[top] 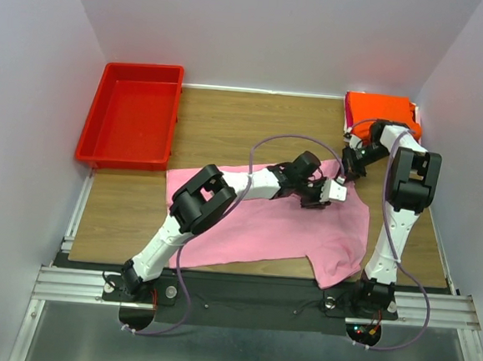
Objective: Fold and stack the t-shirts
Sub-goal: Fold the tshirt
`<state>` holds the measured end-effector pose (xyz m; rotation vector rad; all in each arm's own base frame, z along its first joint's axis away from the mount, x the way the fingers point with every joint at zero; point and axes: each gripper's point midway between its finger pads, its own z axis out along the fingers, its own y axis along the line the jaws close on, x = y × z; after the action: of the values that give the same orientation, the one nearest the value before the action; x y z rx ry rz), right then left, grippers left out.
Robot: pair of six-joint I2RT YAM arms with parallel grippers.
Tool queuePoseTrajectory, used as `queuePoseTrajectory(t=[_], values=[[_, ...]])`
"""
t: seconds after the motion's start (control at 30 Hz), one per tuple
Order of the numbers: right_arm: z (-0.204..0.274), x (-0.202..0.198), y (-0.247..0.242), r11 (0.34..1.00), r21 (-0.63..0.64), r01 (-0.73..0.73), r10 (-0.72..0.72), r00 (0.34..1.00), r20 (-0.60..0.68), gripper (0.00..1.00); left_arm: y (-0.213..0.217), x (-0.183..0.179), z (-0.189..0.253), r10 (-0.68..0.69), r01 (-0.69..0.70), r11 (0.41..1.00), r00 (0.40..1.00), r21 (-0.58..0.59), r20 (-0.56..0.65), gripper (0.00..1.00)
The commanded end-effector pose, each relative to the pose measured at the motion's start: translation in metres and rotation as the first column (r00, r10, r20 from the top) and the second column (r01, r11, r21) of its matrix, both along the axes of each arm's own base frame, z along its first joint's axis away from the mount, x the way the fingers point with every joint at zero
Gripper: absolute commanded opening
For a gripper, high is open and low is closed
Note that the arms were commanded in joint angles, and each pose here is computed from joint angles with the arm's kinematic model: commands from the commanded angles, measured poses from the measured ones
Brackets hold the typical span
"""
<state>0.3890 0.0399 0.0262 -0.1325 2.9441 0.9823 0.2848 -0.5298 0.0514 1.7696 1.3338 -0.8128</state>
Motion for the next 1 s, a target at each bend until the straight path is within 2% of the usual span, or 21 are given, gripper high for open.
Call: queuePoseTrajectory(t=[0.0,0.23,0.4,0.57,0.8,0.97], values=[[-0.004,0.005,-0.005,0.999,-0.030,-0.016,0.017,0.999,0.046,0.01,-0.011,-0.005,0.012,-0.037,0.037,0.999,0.999,-0.018,0.013,0.38],[-0.003,0.005,-0.007,0.999,-0.036,-0.015,0.017,0.999,0.052,0.00,-0.009,-0.004,-0.001,-0.033,0.033,0.999,0.999,0.026,0.008,0.38],[-0.003,0.002,-0.006,0.999,-0.035,-0.023,0.025,0.998,0.050,0.01,-0.008,-0.002,0.000,-0.015,0.015,0.999,1.000,0.031,0.004,0.27],[-0.002,0.001,-0.006,0.999,-0.038,-0.026,0.028,0.998,0.051,0.01,-0.009,-0.001,0.017,-0.025,0.025,1.000,1.000,-0.001,0.007,0.16],[0.008,0.007,-0.007,0.999,-0.045,-0.024,0.028,0.996,0.084,0.01,-0.010,-0.002,0.070,-0.031,0.036,0.994,0.998,-0.102,0.048,0.13],[0.020,0.010,-0.009,0.998,-0.057,-0.018,0.024,0.993,0.114,0.01,-0.005,-0.005,0.086,-0.029,0.036,0.991,0.998,-0.132,0.054,0.10]])
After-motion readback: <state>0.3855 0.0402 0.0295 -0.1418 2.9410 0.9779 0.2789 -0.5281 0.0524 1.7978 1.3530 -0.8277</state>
